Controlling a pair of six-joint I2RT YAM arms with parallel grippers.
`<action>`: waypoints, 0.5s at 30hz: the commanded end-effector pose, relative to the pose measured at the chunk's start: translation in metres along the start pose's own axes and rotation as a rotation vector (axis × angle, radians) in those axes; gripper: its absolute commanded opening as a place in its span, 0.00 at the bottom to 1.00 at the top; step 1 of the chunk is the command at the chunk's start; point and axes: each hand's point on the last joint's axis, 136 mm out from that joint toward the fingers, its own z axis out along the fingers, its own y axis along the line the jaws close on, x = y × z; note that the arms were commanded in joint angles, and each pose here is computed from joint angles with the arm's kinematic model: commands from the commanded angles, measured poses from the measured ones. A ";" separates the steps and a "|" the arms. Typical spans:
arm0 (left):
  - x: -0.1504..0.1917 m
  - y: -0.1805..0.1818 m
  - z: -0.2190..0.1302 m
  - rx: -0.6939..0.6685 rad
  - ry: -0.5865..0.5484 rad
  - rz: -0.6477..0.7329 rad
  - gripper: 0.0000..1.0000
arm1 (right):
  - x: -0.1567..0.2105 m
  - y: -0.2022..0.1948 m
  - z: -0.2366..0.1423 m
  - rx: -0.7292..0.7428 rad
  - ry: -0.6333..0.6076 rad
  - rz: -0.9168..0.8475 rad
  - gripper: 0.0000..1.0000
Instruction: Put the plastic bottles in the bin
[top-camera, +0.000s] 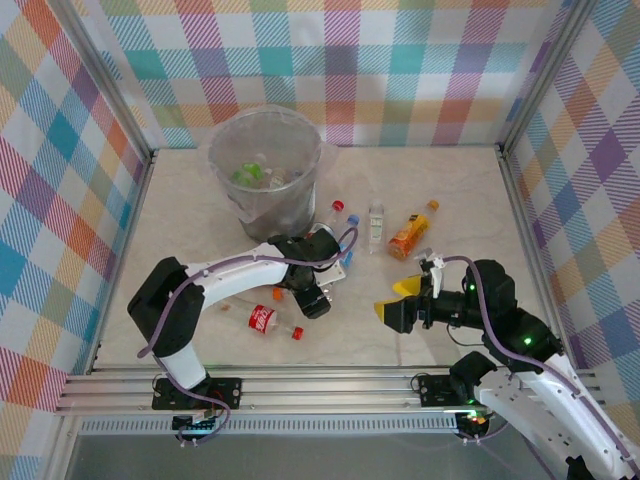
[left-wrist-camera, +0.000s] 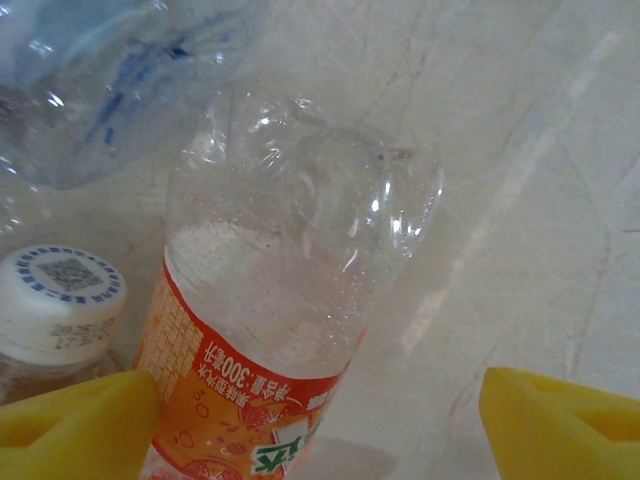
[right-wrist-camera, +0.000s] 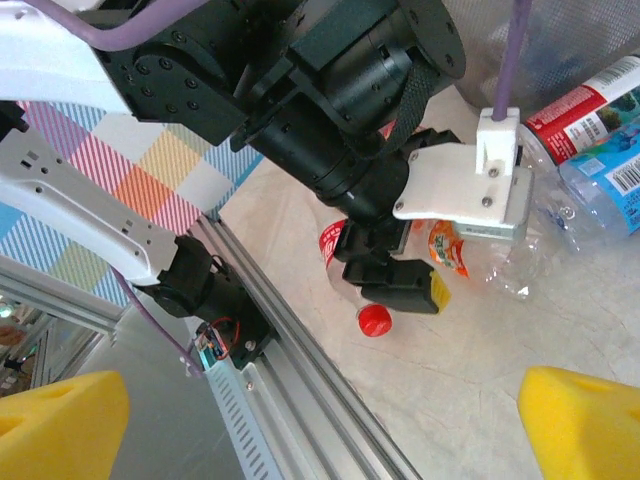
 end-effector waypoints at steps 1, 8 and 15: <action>0.012 -0.006 0.014 0.001 0.073 0.035 0.81 | 0.005 -0.001 -0.001 0.001 0.009 -0.026 1.00; 0.016 0.002 0.028 -0.070 0.127 0.051 0.77 | 0.007 -0.003 -0.001 0.007 0.013 -0.029 1.00; 0.012 0.006 0.031 -0.108 0.119 0.041 0.76 | 0.007 -0.003 -0.002 0.009 0.007 -0.030 1.00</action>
